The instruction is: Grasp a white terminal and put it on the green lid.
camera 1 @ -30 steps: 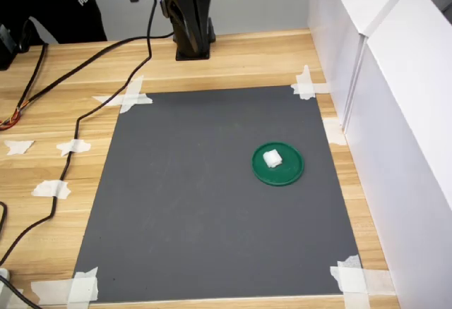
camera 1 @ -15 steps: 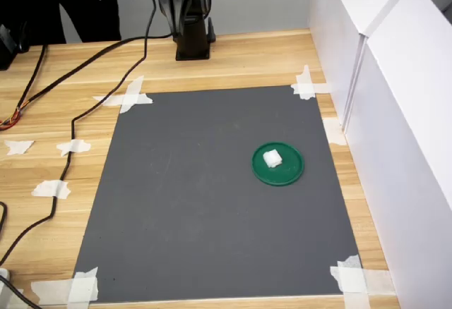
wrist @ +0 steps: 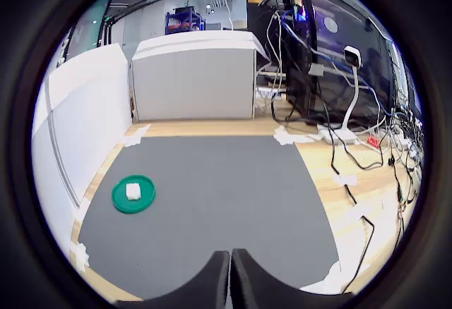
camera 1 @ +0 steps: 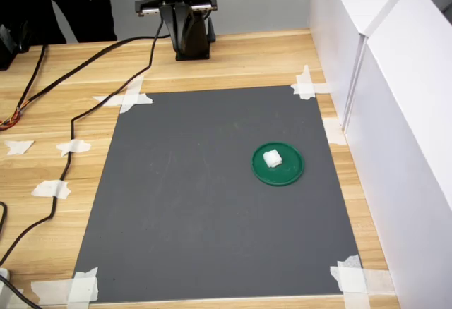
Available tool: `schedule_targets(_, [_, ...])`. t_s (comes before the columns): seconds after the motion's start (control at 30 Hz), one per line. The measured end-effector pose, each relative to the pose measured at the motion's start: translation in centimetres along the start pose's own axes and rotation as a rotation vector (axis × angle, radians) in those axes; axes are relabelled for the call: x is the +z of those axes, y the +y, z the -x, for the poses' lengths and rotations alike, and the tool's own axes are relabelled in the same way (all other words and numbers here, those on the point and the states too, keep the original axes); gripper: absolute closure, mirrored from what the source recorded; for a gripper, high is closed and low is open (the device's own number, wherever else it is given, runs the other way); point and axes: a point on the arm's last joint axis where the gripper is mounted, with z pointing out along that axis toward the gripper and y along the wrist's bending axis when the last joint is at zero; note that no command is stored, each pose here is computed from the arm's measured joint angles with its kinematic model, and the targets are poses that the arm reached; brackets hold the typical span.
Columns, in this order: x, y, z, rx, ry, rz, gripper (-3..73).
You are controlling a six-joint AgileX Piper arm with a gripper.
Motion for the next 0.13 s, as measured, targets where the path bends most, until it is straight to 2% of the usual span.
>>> schedule_targets(0.13, [-0.79, 0.04, 0.08, -0.003, -0.07, -0.004, 71.1])
